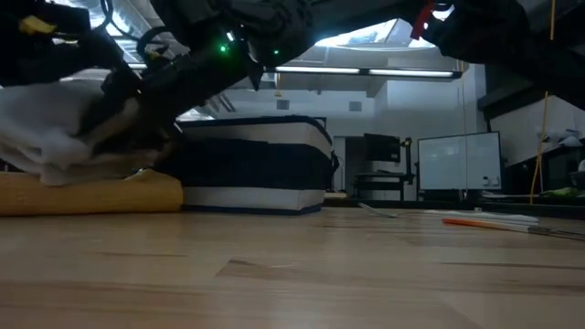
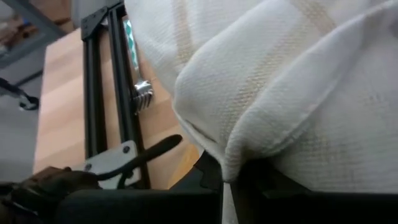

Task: Fold towel
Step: Stack the folded top white patterned towel on top of the yellow towel

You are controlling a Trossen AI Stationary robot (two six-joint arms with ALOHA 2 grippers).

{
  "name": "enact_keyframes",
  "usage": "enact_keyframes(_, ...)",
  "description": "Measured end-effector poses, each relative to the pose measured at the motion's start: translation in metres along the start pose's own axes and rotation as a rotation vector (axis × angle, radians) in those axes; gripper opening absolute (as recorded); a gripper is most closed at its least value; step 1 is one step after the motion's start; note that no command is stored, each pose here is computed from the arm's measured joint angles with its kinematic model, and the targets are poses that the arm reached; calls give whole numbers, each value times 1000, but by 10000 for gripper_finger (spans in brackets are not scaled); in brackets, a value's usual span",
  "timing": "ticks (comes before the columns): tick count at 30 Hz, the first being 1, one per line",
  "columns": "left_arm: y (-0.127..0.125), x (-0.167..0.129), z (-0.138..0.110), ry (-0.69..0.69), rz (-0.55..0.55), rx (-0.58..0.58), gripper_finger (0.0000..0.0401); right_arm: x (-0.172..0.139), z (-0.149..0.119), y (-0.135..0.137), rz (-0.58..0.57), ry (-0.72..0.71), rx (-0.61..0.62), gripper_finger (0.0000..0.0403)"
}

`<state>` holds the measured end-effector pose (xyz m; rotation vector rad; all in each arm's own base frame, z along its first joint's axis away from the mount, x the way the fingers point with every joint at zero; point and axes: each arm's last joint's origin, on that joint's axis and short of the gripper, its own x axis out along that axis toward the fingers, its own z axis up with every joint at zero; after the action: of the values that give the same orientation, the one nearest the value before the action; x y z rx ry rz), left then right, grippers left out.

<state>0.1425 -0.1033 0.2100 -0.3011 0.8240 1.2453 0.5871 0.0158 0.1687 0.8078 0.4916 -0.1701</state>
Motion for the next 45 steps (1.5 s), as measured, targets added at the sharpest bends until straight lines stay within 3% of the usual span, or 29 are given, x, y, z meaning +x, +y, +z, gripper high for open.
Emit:
enact_keyframes(8,1,6,0,-2,26,81,22,0,-2,-6,-53,34,17,127)
enact_keyframes(18,2,8,2,8,51,100,108,-1,-1,-13,-32,116,76,127)
enact_keyframes(21,2,8,2,31,63,44,115,-1,0,-15,-39,124,79,127)
enact_keyframes(25,3,5,-1,40,58,-24,100,-2,2,-13,-57,89,69,127)
enact_keyframes(31,11,-1,0,51,2,-87,70,-2,7,-7,7,64,57,127)
enact_keyframes(37,21,-5,7,77,-55,-88,49,-2,5,-1,64,90,145,127)
enact_keyframes(45,31,-8,15,87,-115,-96,15,-3,4,6,123,101,135,127)
